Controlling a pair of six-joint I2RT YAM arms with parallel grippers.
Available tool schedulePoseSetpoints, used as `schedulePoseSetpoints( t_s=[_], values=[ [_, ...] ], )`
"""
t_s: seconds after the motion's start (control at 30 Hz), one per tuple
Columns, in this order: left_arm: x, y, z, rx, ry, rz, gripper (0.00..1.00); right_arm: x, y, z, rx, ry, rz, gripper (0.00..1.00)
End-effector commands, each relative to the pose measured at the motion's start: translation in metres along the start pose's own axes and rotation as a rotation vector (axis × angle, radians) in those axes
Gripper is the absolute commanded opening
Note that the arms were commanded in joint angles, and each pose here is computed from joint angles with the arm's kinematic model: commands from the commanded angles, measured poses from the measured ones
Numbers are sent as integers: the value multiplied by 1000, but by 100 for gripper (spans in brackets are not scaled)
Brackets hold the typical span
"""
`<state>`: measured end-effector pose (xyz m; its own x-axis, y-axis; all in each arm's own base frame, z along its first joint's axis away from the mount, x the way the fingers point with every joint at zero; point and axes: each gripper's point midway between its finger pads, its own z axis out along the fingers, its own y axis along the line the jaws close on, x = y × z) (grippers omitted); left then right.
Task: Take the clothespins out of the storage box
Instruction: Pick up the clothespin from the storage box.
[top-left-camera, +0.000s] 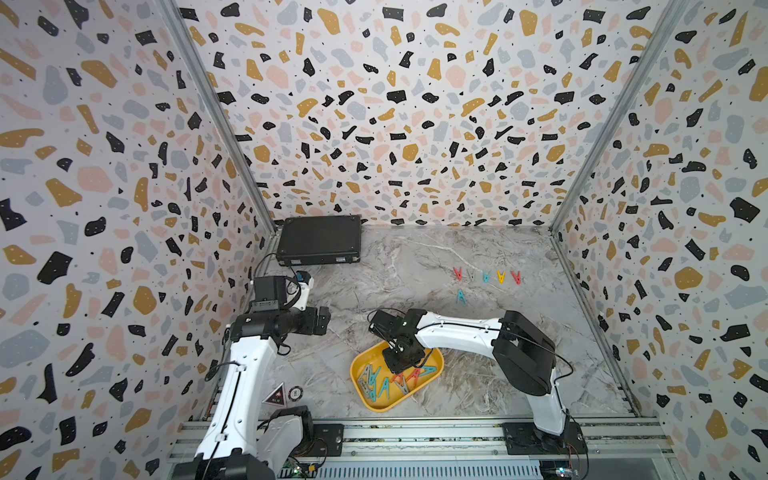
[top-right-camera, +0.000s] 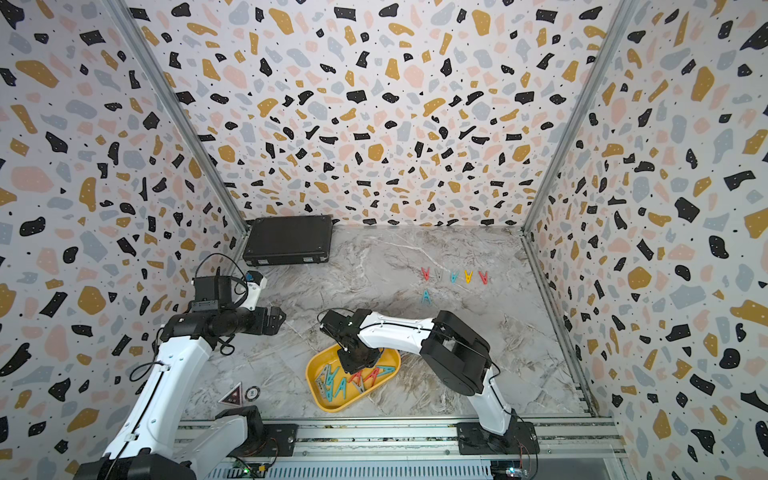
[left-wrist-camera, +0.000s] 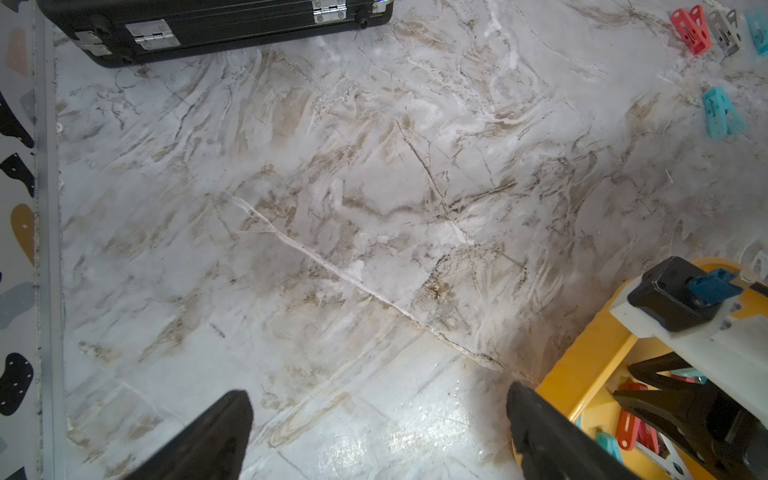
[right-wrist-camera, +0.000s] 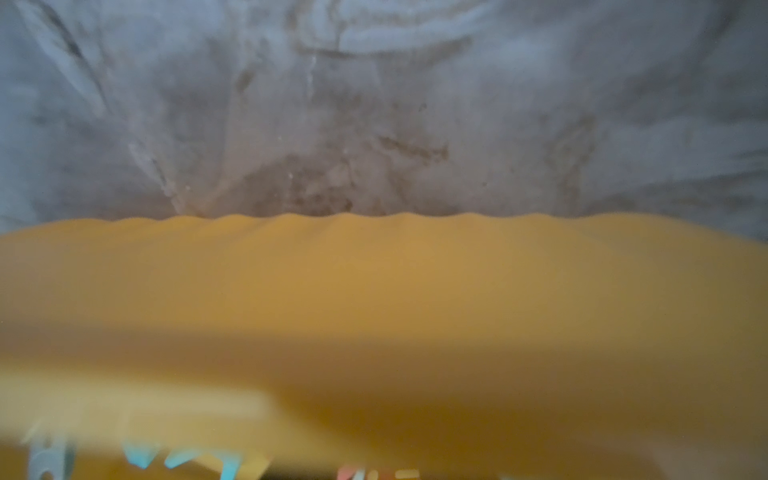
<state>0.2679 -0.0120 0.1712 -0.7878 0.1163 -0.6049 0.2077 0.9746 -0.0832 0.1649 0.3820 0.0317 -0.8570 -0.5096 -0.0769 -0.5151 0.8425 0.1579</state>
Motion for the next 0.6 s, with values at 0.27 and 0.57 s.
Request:
schedulePoseSetpoints(
  t_s=[0.27,0.57],
  values=[
    [-4,0,-5,1,-28,4,100,-7,9,-18,-9,-39,-35,22],
    [-5,0,-6,1,-35,5,100,-15,17,-42,-37,-96,-54,43]
  ],
)
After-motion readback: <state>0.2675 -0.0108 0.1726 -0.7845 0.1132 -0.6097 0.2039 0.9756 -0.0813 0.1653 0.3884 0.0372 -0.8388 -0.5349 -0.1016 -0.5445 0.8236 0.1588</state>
